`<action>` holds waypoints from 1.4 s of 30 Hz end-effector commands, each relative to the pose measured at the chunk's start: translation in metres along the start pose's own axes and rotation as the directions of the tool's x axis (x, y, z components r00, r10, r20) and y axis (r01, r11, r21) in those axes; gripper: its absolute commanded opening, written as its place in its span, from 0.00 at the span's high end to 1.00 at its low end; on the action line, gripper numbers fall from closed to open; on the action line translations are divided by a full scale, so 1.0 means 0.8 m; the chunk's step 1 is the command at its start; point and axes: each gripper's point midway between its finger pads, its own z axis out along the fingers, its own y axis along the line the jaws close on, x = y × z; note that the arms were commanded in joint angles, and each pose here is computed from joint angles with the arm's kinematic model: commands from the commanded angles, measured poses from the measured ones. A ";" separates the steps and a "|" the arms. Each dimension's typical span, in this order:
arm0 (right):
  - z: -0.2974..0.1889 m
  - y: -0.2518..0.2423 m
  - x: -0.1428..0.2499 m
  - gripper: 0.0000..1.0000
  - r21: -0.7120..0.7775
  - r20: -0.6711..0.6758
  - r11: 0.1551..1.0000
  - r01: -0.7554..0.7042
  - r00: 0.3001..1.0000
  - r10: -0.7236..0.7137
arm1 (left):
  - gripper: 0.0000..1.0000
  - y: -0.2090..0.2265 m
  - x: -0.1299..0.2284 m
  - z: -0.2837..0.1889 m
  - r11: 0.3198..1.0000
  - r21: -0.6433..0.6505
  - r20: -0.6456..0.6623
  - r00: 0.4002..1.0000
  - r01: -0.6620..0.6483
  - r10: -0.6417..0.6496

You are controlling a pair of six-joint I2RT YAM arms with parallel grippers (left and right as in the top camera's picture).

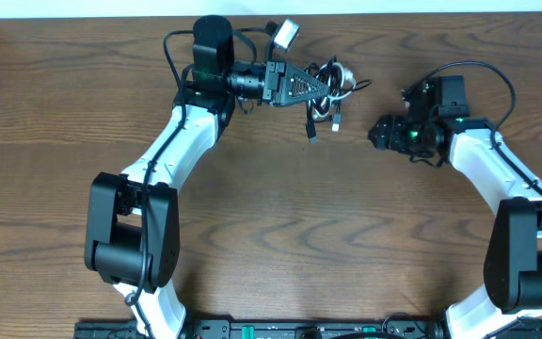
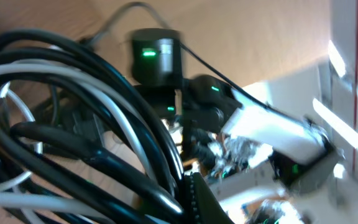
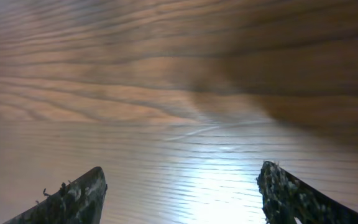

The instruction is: Untangle cables

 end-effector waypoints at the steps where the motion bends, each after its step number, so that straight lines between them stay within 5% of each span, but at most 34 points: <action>1: -0.007 -0.024 -0.004 0.27 0.061 0.013 0.998 0.032 0.999 -0.032 | 0.92 0.054 -0.019 -0.008 0.976 -0.162 0.169 0.979 0.143 -0.115; 4: -0.018 -0.031 -0.012 0.30 0.066 0.040 0.998 0.010 0.999 -0.013 | 0.93 0.132 -0.012 -0.037 0.833 -0.394 0.370 0.897 0.389 -0.244; 7: -0.043 -0.041 -0.028 0.30 0.073 0.098 0.997 -0.012 0.995 0.005 | 0.93 0.189 0.014 -0.075 0.614 -0.648 0.455 0.876 0.450 -0.161; 20: -0.138 -0.036 -0.070 0.23 0.067 0.308 0.998 -0.021 0.951 -0.001 | 0.93 0.208 0.085 -0.052 0.202 -0.954 0.219 0.975 0.219 -0.025; 23: -0.138 -0.037 -0.070 0.23 0.062 0.308 0.997 -0.039 0.951 0.018 | 0.92 0.204 0.097 -0.035 0.149 -0.976 0.161 0.987 0.159 0.001; 28: -0.138 -0.036 -0.070 0.23 0.062 0.308 0.997 -0.038 0.951 0.017 | 0.57 0.197 0.108 -0.008 0.162 -0.982 0.097 0.995 0.094 0.009; 35: -0.137 -0.035 -0.070 0.23 0.061 0.308 0.998 -0.036 0.951 0.015 | 0.53 0.187 0.111 -0.008 0.150 -0.989 0.004 1.000 0.004 -0.004; 42: -0.128 -0.005 -0.068 0.24 -0.031 0.289 0.999 0.018 0.957 -0.009 | 0.52 0.157 0.100 -0.034 0.116 -0.989 0.089 0.995 0.093 -0.045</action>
